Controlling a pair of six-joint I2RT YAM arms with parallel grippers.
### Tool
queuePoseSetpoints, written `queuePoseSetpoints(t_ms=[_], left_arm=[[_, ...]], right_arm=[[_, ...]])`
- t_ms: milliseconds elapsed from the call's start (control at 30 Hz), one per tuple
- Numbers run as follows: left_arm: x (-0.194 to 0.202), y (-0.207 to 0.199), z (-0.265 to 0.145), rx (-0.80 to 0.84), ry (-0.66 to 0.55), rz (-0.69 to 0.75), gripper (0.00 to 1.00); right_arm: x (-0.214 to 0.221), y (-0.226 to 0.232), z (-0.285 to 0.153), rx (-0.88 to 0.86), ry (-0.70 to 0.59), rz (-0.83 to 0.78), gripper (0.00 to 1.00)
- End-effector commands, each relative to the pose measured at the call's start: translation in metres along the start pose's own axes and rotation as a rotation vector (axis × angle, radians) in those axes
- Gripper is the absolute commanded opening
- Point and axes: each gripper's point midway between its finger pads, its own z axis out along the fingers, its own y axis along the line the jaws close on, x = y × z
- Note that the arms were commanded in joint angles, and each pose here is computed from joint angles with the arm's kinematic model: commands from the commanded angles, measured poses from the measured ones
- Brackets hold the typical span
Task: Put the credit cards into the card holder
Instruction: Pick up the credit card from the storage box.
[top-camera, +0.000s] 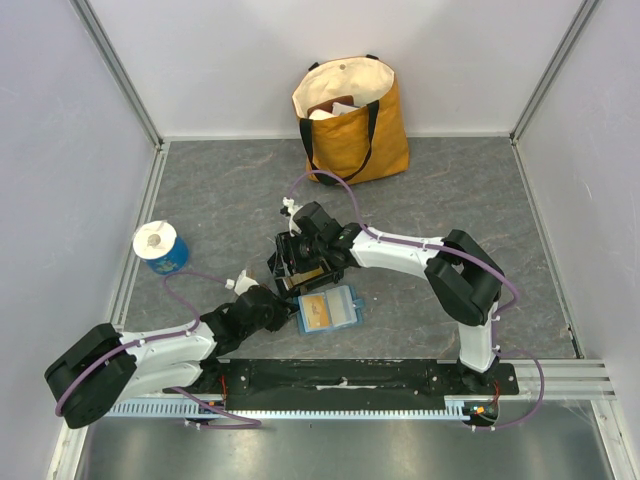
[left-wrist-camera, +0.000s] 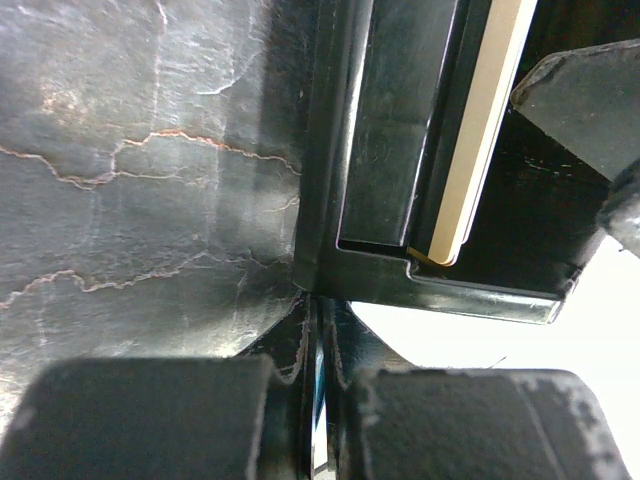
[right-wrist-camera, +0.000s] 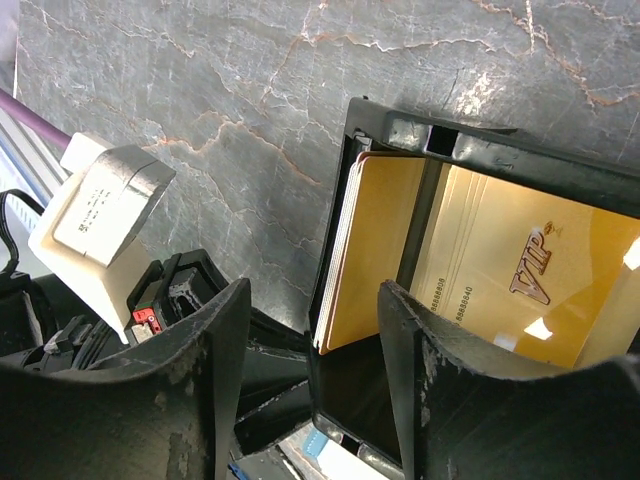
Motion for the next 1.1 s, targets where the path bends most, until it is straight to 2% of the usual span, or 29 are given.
queuePoseSetpoints(t_ms=[0,367,600,1067], left_arm=[[0.0,0.034,-0.001,-0.109,0.0,0.08,0.02],[-0.001,0.034,0.001,-0.114,0.001,0.085,0.02],[-0.001,0.035,0.001,-0.116,0.004,0.082,0.02],[-0.001,0.035,0.001,-0.11,0.009,0.08,0.02]], right_arm=[[-0.016,0.004,0.003,-0.015,-0.038,-0.015,0.62],[-0.003,0.01,0.019,-0.084,0.027,-0.001,0.63],[-0.006,0.018,0.008,-0.113,0.011,-0.007,0.51],[-0.011,0.026,-0.002,-0.132,-0.007,-0.012,0.35]])
